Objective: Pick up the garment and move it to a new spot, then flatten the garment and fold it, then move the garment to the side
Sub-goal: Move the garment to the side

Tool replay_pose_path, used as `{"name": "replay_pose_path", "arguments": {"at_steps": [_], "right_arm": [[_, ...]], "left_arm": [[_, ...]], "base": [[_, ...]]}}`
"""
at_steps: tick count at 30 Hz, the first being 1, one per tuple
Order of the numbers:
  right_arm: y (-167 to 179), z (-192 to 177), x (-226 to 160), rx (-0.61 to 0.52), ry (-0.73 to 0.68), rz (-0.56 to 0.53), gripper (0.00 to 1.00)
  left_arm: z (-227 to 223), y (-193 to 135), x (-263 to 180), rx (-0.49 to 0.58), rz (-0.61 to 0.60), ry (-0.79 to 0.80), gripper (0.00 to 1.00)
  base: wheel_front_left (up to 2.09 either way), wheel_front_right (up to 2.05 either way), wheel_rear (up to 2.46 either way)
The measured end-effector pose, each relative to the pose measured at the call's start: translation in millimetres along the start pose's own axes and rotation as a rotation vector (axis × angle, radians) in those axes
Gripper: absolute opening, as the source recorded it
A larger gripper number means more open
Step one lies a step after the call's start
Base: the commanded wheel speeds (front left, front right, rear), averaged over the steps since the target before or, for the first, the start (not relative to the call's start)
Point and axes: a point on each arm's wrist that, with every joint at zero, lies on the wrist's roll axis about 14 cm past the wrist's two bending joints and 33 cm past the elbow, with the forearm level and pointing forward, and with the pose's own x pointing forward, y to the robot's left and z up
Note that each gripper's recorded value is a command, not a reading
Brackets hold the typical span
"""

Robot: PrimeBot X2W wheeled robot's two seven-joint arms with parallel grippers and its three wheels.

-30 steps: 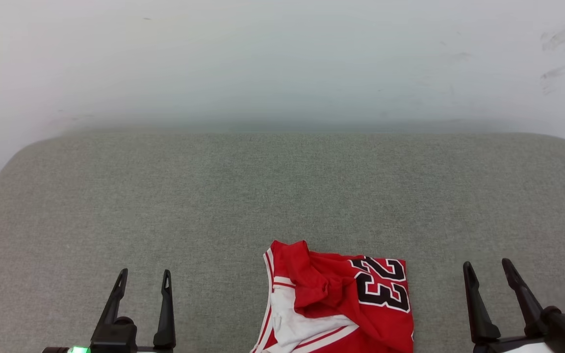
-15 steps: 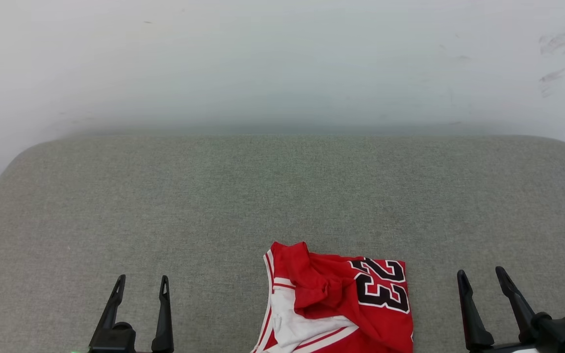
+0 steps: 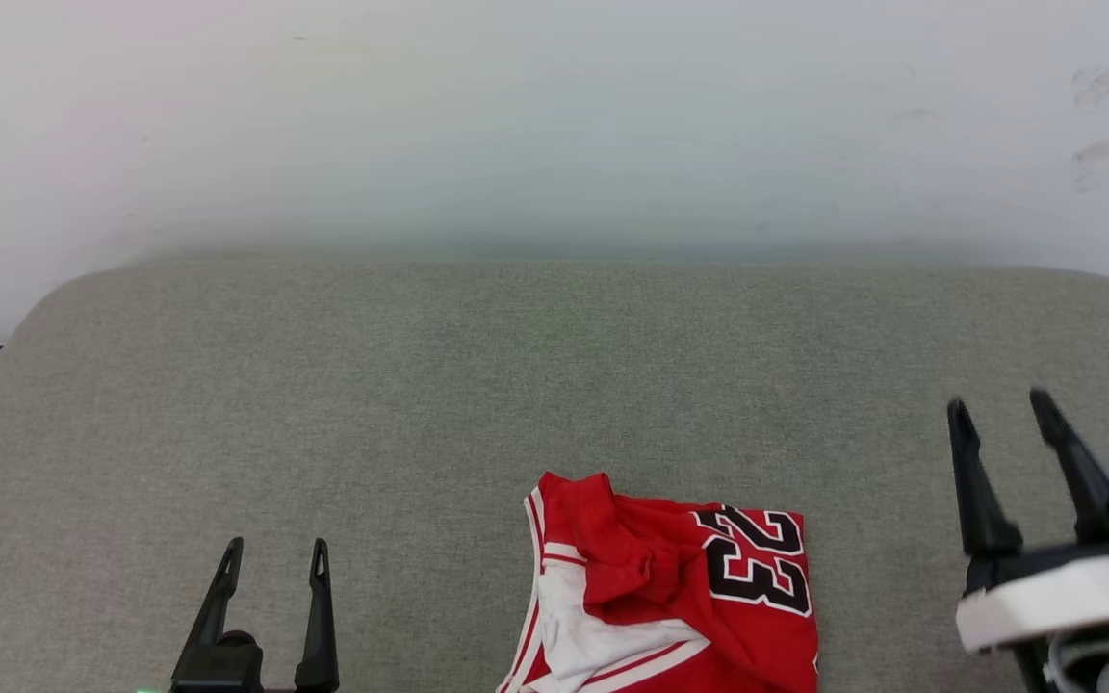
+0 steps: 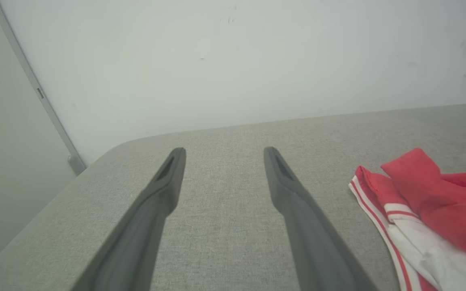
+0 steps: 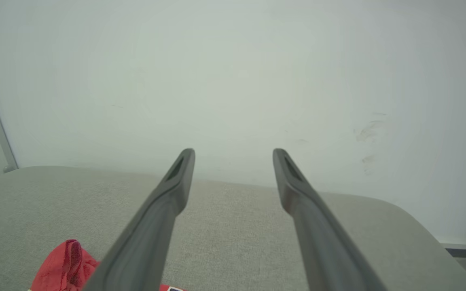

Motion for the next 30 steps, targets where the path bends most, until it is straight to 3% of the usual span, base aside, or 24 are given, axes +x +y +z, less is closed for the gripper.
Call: {"name": "replay_pose_path", "arguments": {"at_steps": [6,11,18,24,25,30], "right_arm": [[20.1,37.8,44.6,-0.07,-0.015,0.151,1.0],[46.5,32.0,63.0,-0.078,0.132,0.273,1.0],[61.5,-37.3,48.8,-0.087,0.559,0.396,1.0],[54.5,-96.6,15.3,-0.034,0.913,0.433,1.0],[56.5,-117.4,2.7,0.002,1.025,0.449,1.0],[63.4,-148.4,-16.0,0.031,1.149,0.474,1.0]], "left_arm": [[-1.0,3.0,-1.2,0.0,0.012,0.004,1.0],[-2.7,4.9,-1.4,0.0,0.021,0.011,1.0],[-5.5,5.6,-0.2,-0.003,0.03,0.021,1.0],[-6.8,5.8,4.6,-0.006,0.036,0.025,1.0],[-8.3,5.8,6.5,-0.01,0.041,0.03,1.0],[-13.5,5.0,8.8,-0.014,0.042,0.048,1.0]], "base": [[0.0,0.0,0.0],[0.0,0.0,0.0],[0.0,0.0,0.0],[0.0,0.0,0.0],[0.0,0.0,0.0],[0.0,0.0,0.0]]}}
